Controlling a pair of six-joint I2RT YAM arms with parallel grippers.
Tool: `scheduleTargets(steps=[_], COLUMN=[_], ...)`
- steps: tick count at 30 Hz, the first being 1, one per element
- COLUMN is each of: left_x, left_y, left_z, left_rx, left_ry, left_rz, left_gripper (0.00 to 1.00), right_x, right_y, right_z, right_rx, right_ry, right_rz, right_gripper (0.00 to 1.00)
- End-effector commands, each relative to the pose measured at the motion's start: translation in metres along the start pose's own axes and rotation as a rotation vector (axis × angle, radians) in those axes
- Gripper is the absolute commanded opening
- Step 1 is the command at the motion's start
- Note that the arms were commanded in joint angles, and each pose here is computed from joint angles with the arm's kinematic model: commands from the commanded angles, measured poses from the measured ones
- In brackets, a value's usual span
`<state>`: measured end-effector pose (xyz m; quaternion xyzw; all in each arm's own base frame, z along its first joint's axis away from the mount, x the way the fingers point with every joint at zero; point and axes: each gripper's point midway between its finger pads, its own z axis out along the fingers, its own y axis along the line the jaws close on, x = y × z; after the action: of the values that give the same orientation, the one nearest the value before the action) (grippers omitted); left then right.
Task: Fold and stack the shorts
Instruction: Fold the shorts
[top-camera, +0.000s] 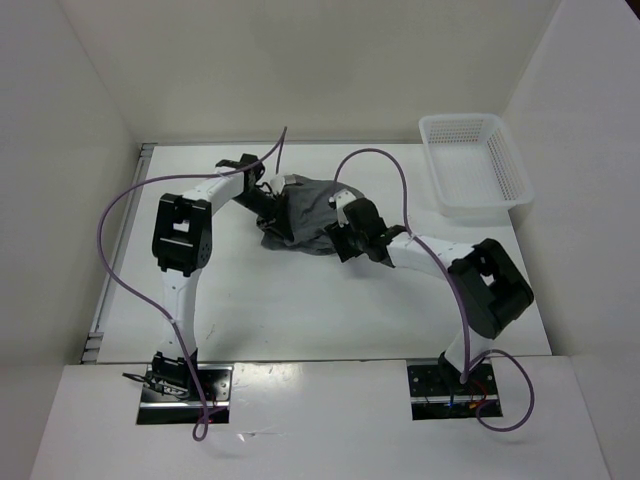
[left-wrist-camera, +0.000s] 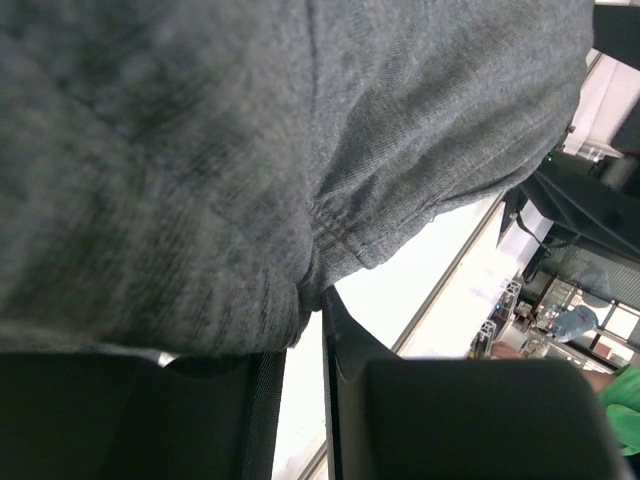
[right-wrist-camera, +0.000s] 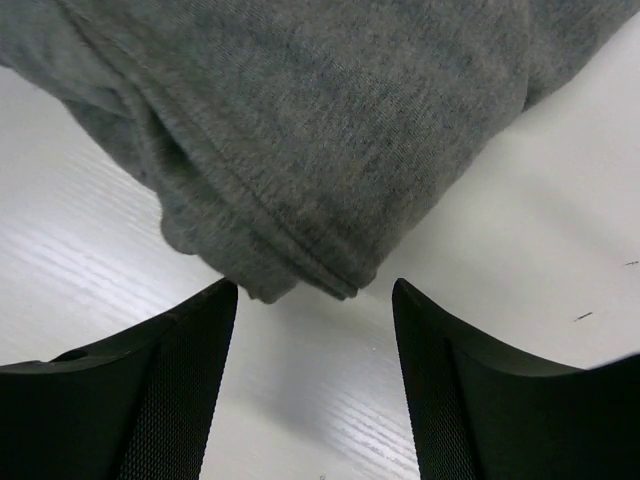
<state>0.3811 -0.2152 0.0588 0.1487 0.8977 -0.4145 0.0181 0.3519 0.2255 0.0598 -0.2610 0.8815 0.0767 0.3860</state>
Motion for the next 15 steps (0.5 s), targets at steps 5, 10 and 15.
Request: scheduleTargets(steps=[5, 10, 15], left_x=[-0.013, -0.015, -0.015], left_y=[-0.034, -0.042, -0.041], left_z=[-0.021, -0.027, -0.029], left_rx=[0.048, 0.057, 0.065], left_ry=[-0.041, -0.048, -0.044], left_rz=[0.058, 0.066, 0.046], left_gripper=[0.24, 0.24, 0.24], right_x=[-0.025, -0.037, -0.033], right_y=[-0.004, 0.01, 0.008], right_z=[0.018, 0.018, 0.033], right_rx=[0.086, 0.058, 0.086], right_ry=[-0.045, -0.043, -0.02], right_rz=[-0.009, 0.04, 0.067], right_gripper=[0.68, 0.68, 0.45])
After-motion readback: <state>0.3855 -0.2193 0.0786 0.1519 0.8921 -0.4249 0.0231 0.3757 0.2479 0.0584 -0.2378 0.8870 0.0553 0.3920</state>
